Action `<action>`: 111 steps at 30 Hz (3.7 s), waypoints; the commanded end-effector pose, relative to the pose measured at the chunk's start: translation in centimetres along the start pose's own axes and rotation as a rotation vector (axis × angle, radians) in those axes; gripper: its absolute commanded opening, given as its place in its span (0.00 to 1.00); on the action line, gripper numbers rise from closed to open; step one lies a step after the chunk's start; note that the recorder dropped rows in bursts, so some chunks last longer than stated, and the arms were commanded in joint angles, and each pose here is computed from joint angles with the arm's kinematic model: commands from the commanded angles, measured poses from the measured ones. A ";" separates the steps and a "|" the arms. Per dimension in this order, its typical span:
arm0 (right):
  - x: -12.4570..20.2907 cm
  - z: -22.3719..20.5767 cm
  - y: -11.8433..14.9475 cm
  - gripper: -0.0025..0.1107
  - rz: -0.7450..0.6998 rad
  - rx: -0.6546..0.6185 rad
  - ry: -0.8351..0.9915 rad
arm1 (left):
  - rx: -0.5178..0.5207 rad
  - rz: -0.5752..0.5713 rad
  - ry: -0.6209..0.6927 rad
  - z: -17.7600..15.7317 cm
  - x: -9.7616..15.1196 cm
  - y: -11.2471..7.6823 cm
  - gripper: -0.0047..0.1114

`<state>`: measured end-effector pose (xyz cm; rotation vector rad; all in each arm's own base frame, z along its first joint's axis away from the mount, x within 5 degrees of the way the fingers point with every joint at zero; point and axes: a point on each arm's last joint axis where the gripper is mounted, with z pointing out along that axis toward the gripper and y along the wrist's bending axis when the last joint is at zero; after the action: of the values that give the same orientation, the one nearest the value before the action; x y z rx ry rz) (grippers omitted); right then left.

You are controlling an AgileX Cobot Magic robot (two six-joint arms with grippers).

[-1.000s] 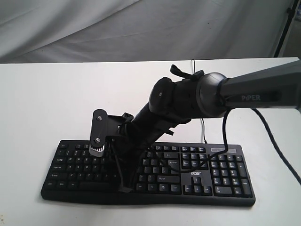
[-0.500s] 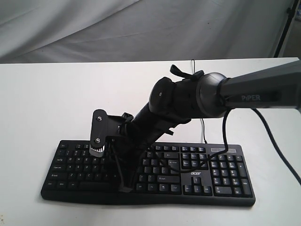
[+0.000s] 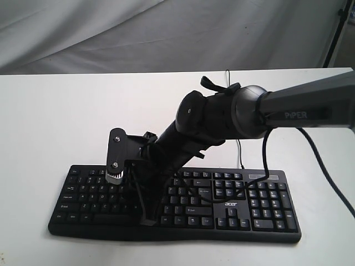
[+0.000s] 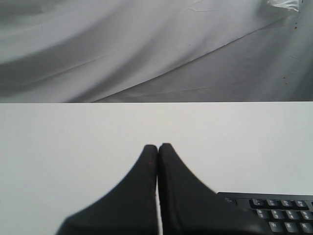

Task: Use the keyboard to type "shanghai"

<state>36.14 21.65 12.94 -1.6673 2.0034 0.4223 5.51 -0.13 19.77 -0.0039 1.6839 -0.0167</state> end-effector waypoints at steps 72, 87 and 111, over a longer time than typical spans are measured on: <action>-7.8 4.5 0.3 0.02 0.118 0.128 -0.187 | 0.005 -0.005 0.001 0.0 0.0 0.0 0.05; -7.3 4.6 0.3 0.02 0.066 0.136 -0.136 | 0.005 -0.005 0.001 0.0 0.0 0.0 0.05; -6.6 5.6 0.4 0.02 0.071 0.115 -0.113 | 0.005 -0.005 0.001 0.0 0.0 0.0 0.05</action>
<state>37.60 30.03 12.43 -1.4605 1.9665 0.4107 5.51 -0.13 19.77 -0.0039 1.6839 -0.0167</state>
